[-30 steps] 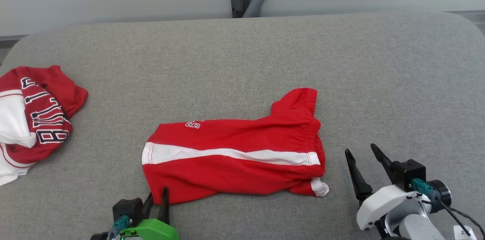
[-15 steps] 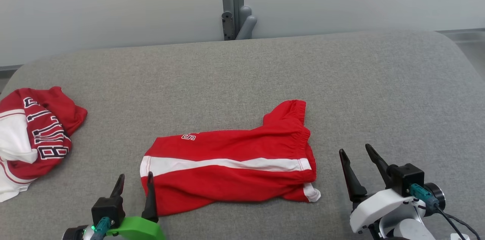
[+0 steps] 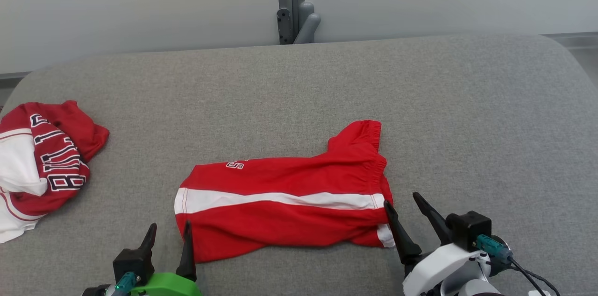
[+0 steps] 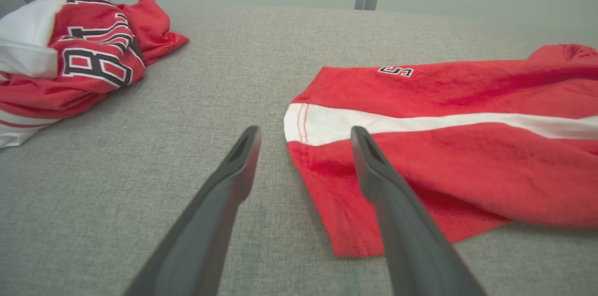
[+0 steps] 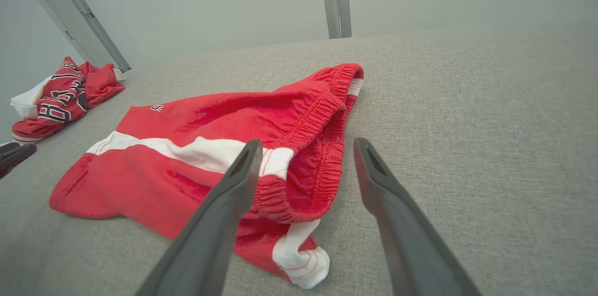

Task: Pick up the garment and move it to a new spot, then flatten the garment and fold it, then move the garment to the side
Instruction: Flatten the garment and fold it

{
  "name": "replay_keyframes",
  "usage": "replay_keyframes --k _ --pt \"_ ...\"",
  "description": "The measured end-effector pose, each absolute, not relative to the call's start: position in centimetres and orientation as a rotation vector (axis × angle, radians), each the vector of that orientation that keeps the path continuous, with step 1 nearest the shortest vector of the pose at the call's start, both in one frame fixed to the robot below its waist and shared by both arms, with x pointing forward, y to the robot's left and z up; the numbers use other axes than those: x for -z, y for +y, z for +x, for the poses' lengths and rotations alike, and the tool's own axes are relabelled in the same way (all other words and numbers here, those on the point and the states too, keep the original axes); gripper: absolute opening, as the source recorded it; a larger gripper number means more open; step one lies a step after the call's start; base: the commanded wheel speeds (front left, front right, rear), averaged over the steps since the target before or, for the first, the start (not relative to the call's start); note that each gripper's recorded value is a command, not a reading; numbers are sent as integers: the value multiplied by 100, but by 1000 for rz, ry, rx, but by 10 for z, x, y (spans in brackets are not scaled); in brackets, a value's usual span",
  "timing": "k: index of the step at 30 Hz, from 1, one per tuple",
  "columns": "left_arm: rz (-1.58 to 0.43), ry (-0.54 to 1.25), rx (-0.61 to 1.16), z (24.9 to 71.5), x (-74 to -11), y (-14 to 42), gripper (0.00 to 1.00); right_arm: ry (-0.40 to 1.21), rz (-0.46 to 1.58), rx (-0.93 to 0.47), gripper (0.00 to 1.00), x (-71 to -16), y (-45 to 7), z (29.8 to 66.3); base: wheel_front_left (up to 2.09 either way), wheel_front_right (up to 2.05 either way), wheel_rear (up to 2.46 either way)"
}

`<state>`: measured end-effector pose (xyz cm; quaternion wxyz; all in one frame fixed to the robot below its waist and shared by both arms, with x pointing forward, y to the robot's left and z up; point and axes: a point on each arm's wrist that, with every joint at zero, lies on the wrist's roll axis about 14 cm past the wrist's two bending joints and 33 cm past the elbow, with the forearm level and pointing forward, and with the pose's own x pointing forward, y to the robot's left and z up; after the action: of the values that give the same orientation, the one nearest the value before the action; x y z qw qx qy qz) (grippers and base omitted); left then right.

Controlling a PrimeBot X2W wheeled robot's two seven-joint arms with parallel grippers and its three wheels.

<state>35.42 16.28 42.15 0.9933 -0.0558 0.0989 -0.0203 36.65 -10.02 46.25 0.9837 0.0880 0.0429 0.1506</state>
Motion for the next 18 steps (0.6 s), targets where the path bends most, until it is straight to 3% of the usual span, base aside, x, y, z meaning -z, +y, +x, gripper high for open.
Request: replay_keyframes --k 13,15,17,18 --pt "-130 238 51 370 -409 156 100 192 367 -367 100 -443 -71 382 0 0 0" --pt "-131 241 47 372 -408 157 100 202 374 -376 89 -441 -70 384 0 0 0" --pt "-131 241 44 375 -408 158 100 215 382 -385 53 -437 -68 384 0 0 0" --pt "-131 239 40 377 -408 159 100 219 385 -390 43 -437 -67 384 0 0 0"
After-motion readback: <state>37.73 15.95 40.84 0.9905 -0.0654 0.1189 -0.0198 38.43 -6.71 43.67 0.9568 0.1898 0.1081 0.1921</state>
